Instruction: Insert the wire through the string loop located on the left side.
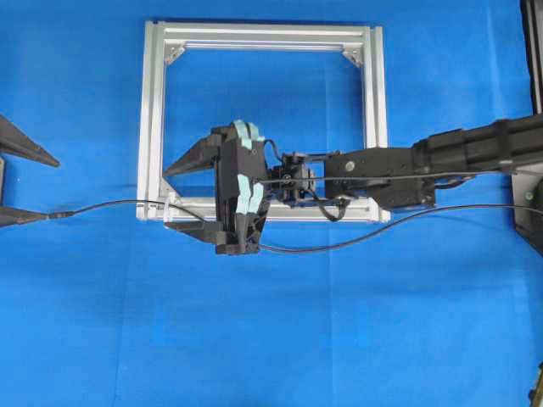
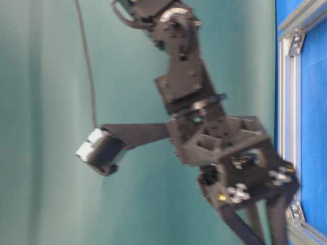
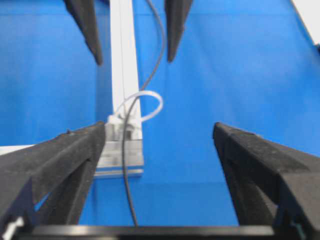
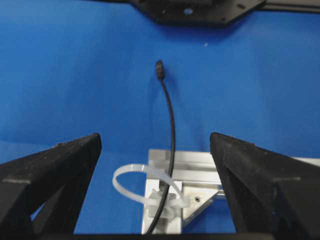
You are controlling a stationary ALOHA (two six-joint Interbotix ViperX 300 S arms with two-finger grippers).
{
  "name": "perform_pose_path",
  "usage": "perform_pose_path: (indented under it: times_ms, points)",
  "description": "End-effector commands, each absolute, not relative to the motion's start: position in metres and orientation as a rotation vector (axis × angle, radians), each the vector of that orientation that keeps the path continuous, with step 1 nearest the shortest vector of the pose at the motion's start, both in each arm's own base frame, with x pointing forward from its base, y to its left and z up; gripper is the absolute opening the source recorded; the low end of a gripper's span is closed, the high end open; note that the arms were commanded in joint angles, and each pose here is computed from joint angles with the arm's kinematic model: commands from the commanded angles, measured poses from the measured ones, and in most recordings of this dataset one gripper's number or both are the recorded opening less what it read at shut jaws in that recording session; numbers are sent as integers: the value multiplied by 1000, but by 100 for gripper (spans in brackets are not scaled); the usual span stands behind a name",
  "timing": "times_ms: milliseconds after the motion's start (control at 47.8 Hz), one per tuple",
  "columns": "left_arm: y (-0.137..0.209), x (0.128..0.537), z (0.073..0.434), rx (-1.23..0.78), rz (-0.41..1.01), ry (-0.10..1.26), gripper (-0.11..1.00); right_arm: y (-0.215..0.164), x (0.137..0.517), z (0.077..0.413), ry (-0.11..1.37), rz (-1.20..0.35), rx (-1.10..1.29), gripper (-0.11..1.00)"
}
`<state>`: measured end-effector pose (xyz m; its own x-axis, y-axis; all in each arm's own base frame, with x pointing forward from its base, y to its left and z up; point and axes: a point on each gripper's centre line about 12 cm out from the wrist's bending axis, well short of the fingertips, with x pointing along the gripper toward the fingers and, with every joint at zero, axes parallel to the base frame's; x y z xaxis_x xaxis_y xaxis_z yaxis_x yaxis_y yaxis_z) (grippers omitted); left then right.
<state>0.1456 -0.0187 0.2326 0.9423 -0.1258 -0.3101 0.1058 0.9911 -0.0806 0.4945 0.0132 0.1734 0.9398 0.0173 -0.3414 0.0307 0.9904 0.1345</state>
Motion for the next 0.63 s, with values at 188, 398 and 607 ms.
perform_pose_path:
  times_ms: [188, 398, 607]
  points:
    - [-19, 147, 239, -61, -118, 297, 83, 11, 483, 237, 282, -1, 134, 96]
    - [-19, 148, 240, -62, -117, 286, 83, 8, 476, 251, 266, -5, 132, 96]
    - [-19, 149, 241, -64, -117, 274, 83, 8, 475, 251, 266, -5, 132, 96]
